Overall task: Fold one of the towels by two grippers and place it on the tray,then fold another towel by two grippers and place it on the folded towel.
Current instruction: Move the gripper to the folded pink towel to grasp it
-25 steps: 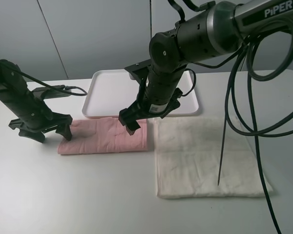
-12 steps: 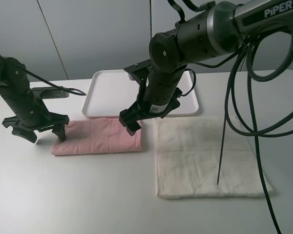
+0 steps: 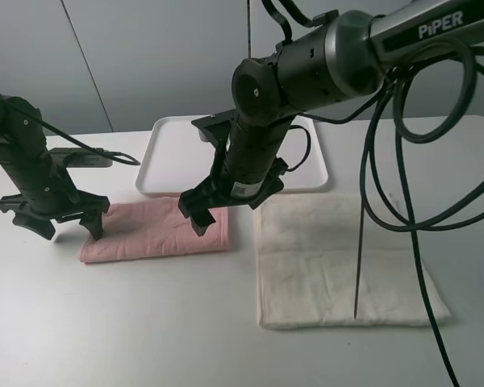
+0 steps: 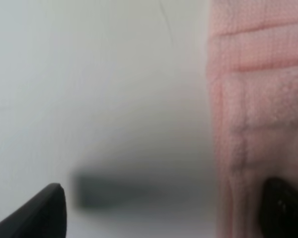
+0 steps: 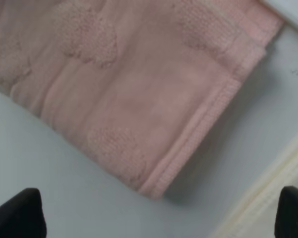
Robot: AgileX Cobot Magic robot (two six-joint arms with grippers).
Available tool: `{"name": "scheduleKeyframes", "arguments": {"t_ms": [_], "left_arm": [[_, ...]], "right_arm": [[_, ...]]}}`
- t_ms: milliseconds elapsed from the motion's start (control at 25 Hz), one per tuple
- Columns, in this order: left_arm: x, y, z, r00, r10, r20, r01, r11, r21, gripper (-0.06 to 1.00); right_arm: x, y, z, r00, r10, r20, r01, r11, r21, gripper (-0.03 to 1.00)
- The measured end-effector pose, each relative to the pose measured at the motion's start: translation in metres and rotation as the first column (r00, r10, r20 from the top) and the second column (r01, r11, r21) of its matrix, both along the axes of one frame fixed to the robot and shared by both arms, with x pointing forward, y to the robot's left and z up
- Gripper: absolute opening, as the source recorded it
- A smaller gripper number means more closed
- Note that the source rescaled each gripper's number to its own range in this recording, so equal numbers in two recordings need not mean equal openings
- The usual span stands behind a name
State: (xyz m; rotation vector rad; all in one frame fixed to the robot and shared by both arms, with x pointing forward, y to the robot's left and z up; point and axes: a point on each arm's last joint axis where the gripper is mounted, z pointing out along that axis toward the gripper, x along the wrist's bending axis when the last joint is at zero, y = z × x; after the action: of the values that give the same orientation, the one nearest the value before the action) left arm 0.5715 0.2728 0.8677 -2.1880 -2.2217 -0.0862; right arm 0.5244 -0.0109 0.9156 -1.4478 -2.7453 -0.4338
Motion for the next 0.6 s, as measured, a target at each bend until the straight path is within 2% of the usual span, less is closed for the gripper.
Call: {"name": "scheduleKeyframes", "arguments": {"t_ms": [120, 320, 600], "left_arm": [[-0.002, 0.0, 0.0, 1.0, -0.002, 0.004, 0.002, 1.0, -0.001, 1.0], [-0.002, 0.0, 0.0, 1.0, -0.008, 0.004, 0.008, 1.0, -0.001, 1.0], [-0.002, 0.0, 0.0, 1.0, -0.016, 0.008, 0.016, 1.0, -0.001, 1.0]], "right_arm": [[0.008, 0.008, -0.011, 1.0, -0.008, -0.028, 0.007, 1.0, -0.019, 1.0], [0.023, 0.02, -0.016, 1.0, -0.018, -0.015, 0.017, 0.999, -0.038, 1.0], [0.04, 0.014, -0.023, 0.998, -0.058, -0.02, 0.057, 0.997, -0.05, 0.97]]}}
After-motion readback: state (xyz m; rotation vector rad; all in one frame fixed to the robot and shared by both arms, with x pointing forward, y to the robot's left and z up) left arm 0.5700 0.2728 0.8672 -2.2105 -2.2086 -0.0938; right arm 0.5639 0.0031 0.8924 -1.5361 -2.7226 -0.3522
